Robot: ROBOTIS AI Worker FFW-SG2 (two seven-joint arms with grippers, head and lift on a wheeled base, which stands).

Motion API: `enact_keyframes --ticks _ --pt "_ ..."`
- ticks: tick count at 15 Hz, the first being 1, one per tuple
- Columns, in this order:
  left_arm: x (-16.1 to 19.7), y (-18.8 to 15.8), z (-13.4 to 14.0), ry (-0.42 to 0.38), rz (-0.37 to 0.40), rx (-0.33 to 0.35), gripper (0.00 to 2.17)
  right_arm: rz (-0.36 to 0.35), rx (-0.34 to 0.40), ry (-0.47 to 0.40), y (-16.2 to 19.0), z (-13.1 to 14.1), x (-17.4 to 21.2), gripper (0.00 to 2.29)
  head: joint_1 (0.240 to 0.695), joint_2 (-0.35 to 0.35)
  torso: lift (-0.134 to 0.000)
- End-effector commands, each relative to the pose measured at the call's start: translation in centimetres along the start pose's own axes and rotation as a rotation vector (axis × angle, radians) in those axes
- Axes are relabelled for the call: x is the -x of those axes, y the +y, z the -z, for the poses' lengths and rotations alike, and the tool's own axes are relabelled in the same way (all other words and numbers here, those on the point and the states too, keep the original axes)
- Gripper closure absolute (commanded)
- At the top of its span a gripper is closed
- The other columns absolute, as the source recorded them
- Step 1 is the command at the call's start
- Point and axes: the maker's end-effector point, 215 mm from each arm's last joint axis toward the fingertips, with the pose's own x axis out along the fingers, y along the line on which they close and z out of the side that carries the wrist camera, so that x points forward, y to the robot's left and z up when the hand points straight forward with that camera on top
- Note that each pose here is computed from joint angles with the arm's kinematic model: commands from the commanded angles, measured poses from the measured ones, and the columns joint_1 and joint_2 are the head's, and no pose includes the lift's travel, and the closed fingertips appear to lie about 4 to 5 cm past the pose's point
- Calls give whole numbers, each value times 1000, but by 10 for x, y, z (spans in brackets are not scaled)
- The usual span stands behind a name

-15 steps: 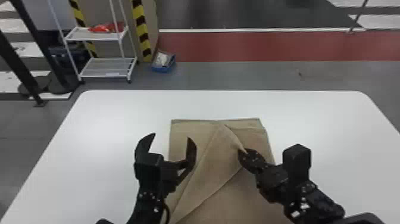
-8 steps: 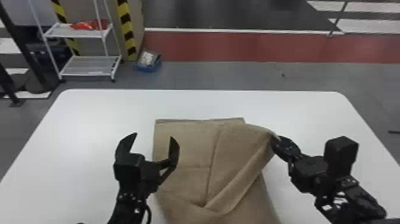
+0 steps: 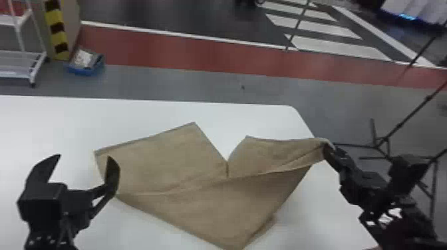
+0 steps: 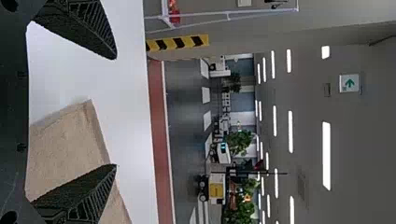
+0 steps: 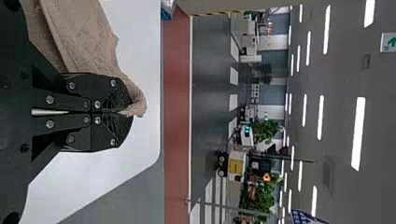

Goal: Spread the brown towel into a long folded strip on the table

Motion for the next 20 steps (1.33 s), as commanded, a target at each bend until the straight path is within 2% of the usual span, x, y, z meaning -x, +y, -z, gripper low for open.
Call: enact_keyframes --ticks 1,3,5,8,9,10,12,20 --pt "0 -2 -1 -4 8 0 43 108 -13 12 -69 6 12 1237 695 -350 -119" --pt "0 -4 2 4 17 -1 43 136 -27 42 -93 19 12 1237 695 -350 -119" --pt "-3 -14 6 11 35 -5 56 135 -12 77 -88 37 9 1237 695 -350 -119" --pt "-9 -42 15 40 161 -1 363 96 -14 88 -67 44 -1 1237 695 -350 -119" --pt "-13 -49 29 93 210 6 417 86 -12 88 -61 44 -5 1237 695 -350 -119" --pt "-18 -51 36 120 226 7 421 71 -4 87 -53 42 -10 1237 695 -350 -119" --pt "-24 -43 43 147 217 17 650 41 9 85 -36 39 -21 1237 695 -350 -119" --pt "-41 -46 73 234 228 7 660 -31 17 88 6 40 -40 1237 695 -350 -119"
